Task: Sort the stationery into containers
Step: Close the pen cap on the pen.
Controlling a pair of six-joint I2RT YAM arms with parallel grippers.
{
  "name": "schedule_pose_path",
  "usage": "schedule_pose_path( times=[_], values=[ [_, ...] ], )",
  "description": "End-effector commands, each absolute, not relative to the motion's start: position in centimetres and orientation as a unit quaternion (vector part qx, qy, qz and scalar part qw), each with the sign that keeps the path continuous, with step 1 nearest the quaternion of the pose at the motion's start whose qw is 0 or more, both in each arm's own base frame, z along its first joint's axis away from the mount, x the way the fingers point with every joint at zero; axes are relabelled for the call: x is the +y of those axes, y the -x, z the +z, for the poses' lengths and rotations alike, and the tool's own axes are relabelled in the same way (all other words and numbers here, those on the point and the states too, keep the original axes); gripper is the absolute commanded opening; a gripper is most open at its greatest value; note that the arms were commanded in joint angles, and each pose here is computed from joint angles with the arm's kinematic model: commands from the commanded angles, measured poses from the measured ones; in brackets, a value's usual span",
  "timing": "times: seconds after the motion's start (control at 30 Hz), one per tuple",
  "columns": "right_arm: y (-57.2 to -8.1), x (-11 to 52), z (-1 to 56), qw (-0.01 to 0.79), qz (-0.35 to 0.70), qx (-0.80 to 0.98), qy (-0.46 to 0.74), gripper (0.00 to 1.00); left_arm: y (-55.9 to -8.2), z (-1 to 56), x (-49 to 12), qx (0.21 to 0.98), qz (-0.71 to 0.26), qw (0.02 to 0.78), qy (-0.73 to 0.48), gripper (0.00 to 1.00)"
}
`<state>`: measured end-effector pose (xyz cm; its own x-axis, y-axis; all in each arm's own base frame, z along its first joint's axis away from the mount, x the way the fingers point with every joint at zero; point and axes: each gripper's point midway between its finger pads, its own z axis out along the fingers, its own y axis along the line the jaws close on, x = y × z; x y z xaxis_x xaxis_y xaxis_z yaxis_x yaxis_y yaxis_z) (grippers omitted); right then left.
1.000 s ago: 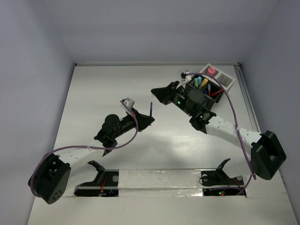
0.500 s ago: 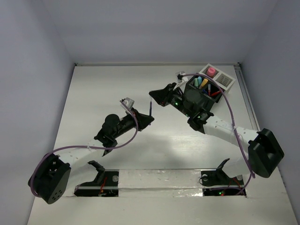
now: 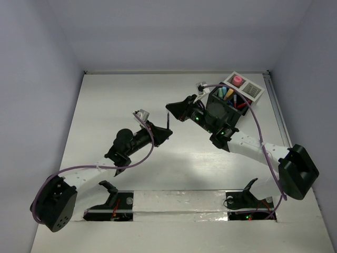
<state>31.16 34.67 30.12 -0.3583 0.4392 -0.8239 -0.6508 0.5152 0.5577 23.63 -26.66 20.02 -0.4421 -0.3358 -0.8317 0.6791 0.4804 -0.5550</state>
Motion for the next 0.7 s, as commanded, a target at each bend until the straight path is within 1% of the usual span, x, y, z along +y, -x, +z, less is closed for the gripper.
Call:
schedule_pose_path(
  times=[0.0,0.43,0.67],
  values=[
    [-30.5,35.0,31.8,0.583,0.501,0.633,0.087,0.0,-24.0,23.6,-26.6,0.65,-0.508,0.551,-0.127,0.0],
    [-28.9,35.1,30.9,0.592,0.503,0.622,0.096,0.0,-23.4,25.7,-26.3,0.632,-0.527,0.558,-0.113,0.0],
    [-27.2,35.1,29.2,0.568,0.494,0.646,0.124,0.0,-23.1,27.4,-26.2,0.62,-0.536,0.562,-0.113,0.0]
  ],
)
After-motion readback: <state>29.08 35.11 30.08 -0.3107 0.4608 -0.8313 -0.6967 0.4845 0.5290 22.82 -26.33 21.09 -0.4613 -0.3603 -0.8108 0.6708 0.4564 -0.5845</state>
